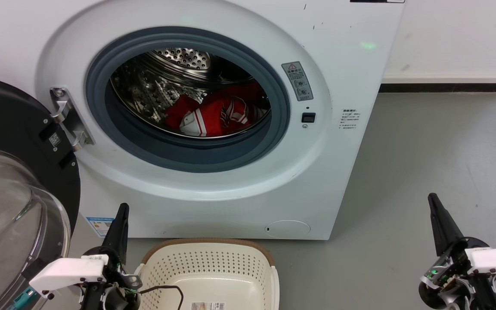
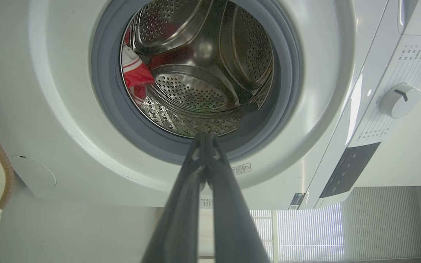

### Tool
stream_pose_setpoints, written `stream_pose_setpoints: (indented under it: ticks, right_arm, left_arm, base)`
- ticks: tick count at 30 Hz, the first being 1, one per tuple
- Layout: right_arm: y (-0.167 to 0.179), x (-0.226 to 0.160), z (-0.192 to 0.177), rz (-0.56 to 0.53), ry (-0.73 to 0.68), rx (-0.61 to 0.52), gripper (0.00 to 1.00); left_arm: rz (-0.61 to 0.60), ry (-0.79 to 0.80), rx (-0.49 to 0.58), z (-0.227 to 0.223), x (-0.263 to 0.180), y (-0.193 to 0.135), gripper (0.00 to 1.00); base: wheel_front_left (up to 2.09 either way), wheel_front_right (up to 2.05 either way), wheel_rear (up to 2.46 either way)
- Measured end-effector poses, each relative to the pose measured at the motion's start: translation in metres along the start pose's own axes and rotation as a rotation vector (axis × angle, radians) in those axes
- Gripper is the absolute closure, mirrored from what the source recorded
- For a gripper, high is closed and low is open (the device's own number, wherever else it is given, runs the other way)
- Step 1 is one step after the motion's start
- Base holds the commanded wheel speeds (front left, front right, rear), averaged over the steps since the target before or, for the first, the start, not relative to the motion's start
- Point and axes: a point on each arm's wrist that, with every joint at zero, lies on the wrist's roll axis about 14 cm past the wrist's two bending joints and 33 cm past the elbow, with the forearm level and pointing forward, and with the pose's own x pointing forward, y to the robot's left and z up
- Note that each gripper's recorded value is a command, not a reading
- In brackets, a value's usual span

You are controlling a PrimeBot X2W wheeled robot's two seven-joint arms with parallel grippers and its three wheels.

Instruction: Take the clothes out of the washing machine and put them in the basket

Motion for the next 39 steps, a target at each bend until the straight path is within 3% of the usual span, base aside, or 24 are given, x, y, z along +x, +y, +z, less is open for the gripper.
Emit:
stream_pose_setpoints:
  ticks: [22,23,28,32,39]
  right_arm:
    - [0.000,0.000,0.000,0.000,0.000,0.000,1.00]
    - [0.000,0.000,0.000,0.000,0.000,0.000,0.00]
    - [-0.023,-0.010,0.001,-0.068,-0.005,0.005,0.00]
    - [-0.028,-0.014,0.004,-0.084,-0.024,-0.005,0.00]
    - [-0.020,-0.012,0.008,-0.066,-0.043,-0.141,0.00]
  left_arm:
    - [0.000,0.000,0.000,0.000,0.000,0.000,1.00]
    - [0.000,0.000,0.000,0.000,0.000,0.000,0.00]
    - [0.072,-0.002,-0.007,-0.001,-0.011,0.024,0.00]
    - [0.075,-0.020,0.013,0.002,-0.012,0.025,0.00]
    - [0.063,-0.040,0.135,0.006,-0.010,0.016,0.00]
  base:
    - [0.00,0.00,0.00]
    - [0.00,0.00,0.00]
    - [0.00,0.00,0.00]
    - [0.00,0.00,0.00]
    - [0.00,0.00,0.00]
